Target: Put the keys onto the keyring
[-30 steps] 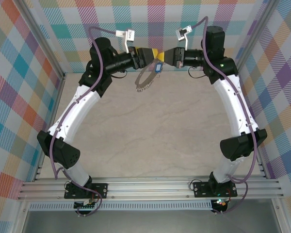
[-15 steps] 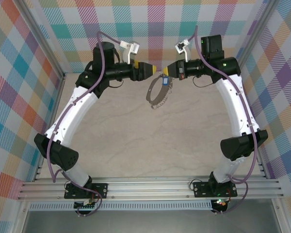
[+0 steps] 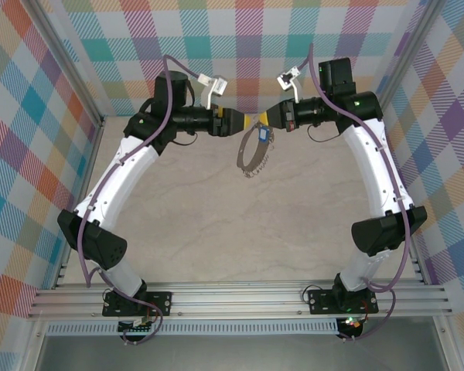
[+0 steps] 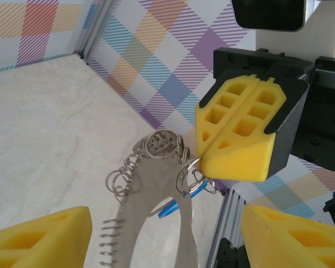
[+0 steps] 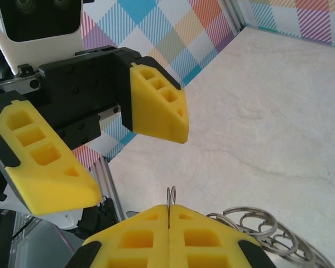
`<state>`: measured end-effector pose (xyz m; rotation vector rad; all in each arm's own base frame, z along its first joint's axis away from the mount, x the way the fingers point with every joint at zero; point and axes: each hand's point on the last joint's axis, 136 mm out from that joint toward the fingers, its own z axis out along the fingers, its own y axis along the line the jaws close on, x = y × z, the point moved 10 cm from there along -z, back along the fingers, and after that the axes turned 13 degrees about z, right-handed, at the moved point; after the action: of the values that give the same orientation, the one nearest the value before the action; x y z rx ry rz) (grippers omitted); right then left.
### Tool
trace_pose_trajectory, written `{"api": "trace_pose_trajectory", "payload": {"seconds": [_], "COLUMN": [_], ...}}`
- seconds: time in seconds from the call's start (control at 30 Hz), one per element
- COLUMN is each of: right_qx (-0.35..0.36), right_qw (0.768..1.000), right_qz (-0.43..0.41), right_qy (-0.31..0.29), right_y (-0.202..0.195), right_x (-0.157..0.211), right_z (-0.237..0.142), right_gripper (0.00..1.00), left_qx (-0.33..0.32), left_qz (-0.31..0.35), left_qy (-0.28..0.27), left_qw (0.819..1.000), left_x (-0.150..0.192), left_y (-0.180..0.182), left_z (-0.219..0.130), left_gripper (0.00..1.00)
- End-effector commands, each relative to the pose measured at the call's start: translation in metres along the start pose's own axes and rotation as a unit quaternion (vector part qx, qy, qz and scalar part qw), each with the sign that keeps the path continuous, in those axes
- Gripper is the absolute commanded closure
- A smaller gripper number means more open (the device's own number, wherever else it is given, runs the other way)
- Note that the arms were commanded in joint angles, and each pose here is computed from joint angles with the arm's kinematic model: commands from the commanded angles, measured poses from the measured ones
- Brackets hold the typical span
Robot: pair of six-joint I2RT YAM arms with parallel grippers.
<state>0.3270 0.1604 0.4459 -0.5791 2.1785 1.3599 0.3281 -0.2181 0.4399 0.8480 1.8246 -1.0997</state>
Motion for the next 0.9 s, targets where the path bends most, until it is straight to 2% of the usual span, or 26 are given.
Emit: {"api": "trace_pose_trajectory", "payload": {"seconds": [0.0, 0.13, 0.3, 0.37, 0.77, 0.87], "right_qx": [-0.036, -0.049, -0.074, -0.082, -0.098, -0.099], "right_qw": [0.999, 0.999, 0.997, 0.997, 0.995, 0.995], "right_qz": [-0.019, -0.014, -0.008, -0.005, 0.001, 0.002], "right_qy": [-0.003, -0.001, 0.001, 0.002, -0.001, -0.002], "right_y": [0.015, 0.015, 0.017, 0.018, 0.019, 0.019], "right_x": [0.003, 0.002, 0.0, -0.001, -0.001, -0.001], "right_z": [-0.008, -0.007, -0.006, -0.006, -0.005, -0.004], "right_gripper": [1.0, 1.0, 1.0, 1.0, 1.0, 1.0], "left_qx": [-0.017, -0.001, 0.052, 0.064, 0.094, 0.103], "left_qz": [-0.009, -0.004, 0.01, 0.01, 0.008, 0.009], "left_qy": [-0.006, -0.006, -0.005, -0.006, -0.016, -0.02], "left_qw": [1.0, 1.0, 0.999, 0.998, 0.995, 0.994], "left_x": [-0.007, -0.007, -0.007, -0.007, -0.015, -0.017], "left_y": [0.0, -0.002, -0.005, -0.004, -0.004, -0.006], "left_z": [-0.004, -0.003, 0.001, 0.003, 0.008, 0.009], "left_gripper": [0.28, 0.29, 0.45, 0.49, 0.52, 0.56]}}
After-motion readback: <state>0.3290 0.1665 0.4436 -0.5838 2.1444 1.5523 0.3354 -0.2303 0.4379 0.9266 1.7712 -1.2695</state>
